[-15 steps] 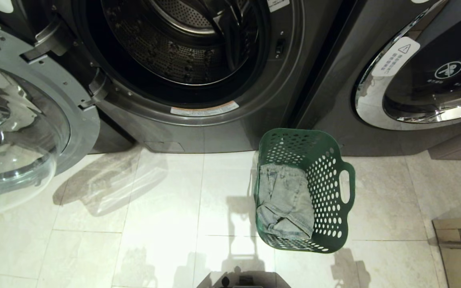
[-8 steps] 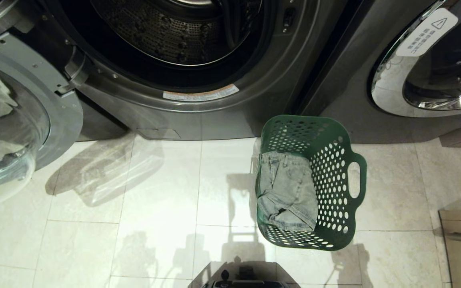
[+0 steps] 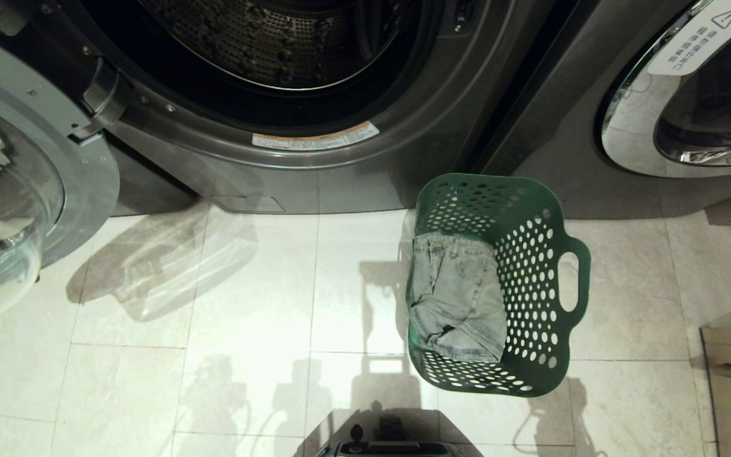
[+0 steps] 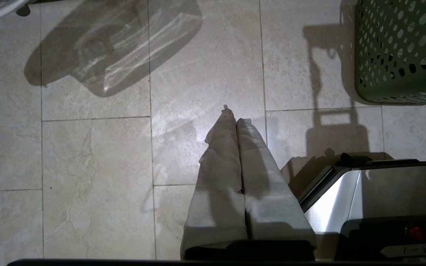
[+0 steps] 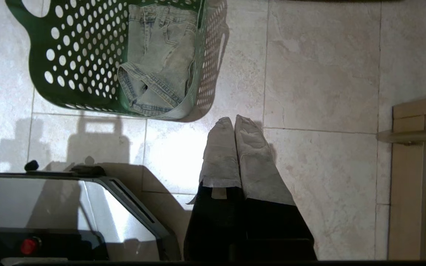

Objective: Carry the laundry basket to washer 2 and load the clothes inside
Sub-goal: Place the clothes into the washing machine

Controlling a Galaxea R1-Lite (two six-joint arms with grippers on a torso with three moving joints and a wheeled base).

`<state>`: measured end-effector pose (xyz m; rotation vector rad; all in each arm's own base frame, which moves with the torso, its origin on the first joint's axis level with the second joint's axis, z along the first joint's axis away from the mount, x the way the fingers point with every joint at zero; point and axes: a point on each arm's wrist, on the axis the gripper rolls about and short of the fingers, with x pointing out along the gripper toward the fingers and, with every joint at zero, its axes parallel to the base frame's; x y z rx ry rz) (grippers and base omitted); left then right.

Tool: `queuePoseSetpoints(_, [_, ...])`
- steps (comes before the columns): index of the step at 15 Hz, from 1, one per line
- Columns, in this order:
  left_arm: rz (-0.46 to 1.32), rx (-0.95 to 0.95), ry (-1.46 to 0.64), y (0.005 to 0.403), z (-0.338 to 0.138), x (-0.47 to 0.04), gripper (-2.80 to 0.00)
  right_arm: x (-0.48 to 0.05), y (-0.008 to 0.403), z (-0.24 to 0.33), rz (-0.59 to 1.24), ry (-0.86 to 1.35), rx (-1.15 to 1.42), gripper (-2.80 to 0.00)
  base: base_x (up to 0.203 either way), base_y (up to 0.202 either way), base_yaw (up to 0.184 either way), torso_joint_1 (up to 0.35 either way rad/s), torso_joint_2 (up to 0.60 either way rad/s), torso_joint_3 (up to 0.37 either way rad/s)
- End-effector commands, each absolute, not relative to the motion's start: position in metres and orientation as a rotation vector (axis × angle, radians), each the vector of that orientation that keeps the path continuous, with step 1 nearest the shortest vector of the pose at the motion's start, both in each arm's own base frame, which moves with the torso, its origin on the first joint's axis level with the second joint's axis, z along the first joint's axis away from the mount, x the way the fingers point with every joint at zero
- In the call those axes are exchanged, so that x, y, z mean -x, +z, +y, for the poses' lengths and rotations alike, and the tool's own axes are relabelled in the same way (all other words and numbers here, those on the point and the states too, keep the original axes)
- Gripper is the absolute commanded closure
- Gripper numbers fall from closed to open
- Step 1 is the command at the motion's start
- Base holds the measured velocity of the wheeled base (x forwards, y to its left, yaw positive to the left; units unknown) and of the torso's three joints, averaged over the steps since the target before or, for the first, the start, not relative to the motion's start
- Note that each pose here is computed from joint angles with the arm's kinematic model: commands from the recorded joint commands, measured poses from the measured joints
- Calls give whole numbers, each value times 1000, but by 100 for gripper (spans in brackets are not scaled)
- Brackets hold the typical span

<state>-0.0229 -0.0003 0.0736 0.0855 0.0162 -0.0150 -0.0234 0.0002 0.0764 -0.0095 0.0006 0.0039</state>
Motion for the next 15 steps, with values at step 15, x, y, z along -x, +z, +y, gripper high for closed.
queuePoseSetpoints(15, [15,-84,-15,73,0,23,0,24,77,0,7,-19,-5,0,0,0,0,0,0,0])
